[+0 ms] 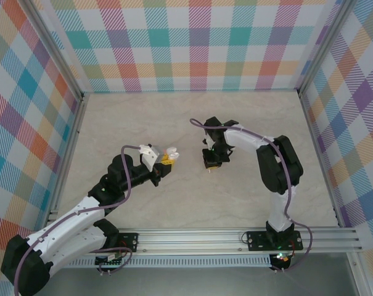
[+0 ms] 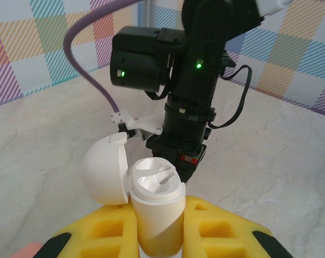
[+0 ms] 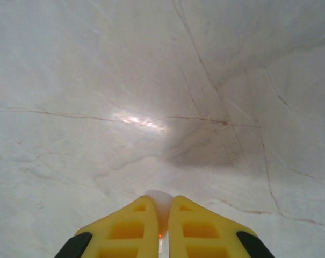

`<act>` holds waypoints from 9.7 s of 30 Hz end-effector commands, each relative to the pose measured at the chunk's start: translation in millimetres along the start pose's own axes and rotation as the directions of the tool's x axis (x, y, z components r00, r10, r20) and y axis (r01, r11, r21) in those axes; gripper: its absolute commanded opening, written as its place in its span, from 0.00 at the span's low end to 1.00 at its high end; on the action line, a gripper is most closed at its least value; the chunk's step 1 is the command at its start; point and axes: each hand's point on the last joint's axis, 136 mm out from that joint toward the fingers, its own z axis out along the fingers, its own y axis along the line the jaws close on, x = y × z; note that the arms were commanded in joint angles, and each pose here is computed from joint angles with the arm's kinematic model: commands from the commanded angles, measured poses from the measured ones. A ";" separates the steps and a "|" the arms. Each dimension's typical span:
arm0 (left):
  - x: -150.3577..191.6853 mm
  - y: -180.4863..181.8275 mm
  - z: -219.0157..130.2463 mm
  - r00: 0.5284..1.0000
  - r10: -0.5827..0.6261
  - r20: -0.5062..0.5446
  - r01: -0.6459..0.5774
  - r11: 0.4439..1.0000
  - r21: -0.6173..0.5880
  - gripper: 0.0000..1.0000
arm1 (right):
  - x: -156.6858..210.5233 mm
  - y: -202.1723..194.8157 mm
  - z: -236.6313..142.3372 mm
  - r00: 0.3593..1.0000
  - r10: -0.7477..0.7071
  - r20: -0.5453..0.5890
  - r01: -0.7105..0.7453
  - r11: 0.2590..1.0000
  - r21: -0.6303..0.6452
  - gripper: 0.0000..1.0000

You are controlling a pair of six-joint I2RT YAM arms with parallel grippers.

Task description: Insert the wireless bluetooth earbuds into the charging case

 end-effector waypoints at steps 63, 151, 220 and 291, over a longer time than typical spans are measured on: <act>-80.1 -29.1 -3.8 0.952 0.052 0.301 -0.104 0.981 0.161 0.00 | 49.0 193.3 -240.9 0.255 -0.247 0.935 0.812 0.580 -0.068 0.08; -38.7 -47.2 100.0 0.986 -0.112 0.121 0.065 0.939 0.338 0.00 | -77.4 -136.3 -22.2 0.894 0.382 0.234 -0.381 0.923 -0.050 0.46; -38.8 -49.9 58.2 0.985 -0.086 0.152 0.042 0.961 0.275 0.00 | -53.2 -95.9 -37.5 0.897 0.418 0.147 -0.390 0.903 -0.182 0.41; -35.2 -50.4 45.5 0.989 -0.021 0.146 -0.017 0.968 0.251 0.00 | -60.8 -102.4 2.6 0.907 0.399 0.138 -0.391 0.917 -0.080 0.18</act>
